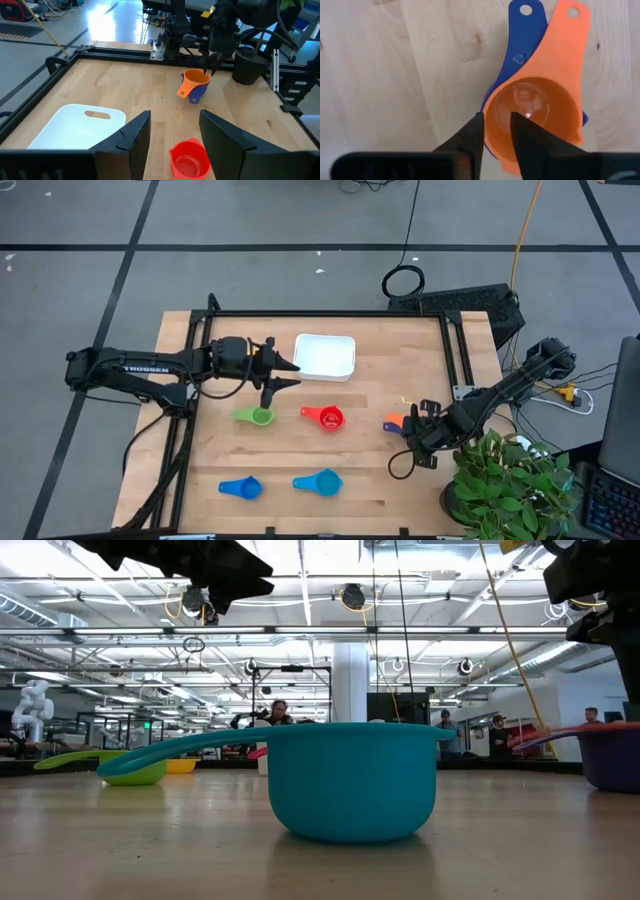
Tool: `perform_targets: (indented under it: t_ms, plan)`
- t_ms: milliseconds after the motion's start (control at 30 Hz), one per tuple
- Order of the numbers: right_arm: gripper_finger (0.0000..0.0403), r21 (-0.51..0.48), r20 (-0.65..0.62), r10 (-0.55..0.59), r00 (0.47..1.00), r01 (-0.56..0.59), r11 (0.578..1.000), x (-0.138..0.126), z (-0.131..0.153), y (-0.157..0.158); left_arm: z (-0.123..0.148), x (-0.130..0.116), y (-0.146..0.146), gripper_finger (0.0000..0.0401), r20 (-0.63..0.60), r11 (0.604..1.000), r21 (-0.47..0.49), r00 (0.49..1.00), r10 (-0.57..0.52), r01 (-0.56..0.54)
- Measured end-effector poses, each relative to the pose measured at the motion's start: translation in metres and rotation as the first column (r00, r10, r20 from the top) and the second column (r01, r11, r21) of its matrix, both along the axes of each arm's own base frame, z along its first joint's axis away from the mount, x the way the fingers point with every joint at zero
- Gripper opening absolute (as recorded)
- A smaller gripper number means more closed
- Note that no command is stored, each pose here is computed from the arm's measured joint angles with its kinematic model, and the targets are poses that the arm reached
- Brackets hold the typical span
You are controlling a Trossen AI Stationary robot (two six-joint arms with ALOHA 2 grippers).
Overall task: Nest measuring cups in basket
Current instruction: Stack the orange measuring cup on top of the violet measuring cup
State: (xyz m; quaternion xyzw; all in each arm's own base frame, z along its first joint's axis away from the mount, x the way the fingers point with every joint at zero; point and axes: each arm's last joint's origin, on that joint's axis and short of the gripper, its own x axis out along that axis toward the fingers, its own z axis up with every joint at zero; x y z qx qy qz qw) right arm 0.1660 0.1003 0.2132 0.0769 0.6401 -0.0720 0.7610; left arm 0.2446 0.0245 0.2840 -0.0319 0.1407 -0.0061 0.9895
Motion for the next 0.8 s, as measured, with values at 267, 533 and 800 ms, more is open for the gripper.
perform_targets:
  t_ms: [267,533,800]
  plan:
    - [0.0133,0.022,-0.013,-0.007,1.000,0.007,1.000,0.000,0.000,0.001,0.000,0.000,-0.001,0.0172,0.000,1.000,-0.001,1.000,-0.004,0.004]
    - [0.0126,-0.045,-0.059,-0.110,0.992,0.108,0.993,-0.001,-0.001,-0.014,0.000,0.000,-0.004,0.0172,0.002,1.000,0.020,1.000,-0.023,0.023]
    - [0.0122,0.056,-0.043,-0.045,0.998,0.048,0.997,0.013,-0.002,-0.022,0.001,0.001,-0.004,0.0172,0.010,1.000,0.021,1.000,-0.023,0.022]
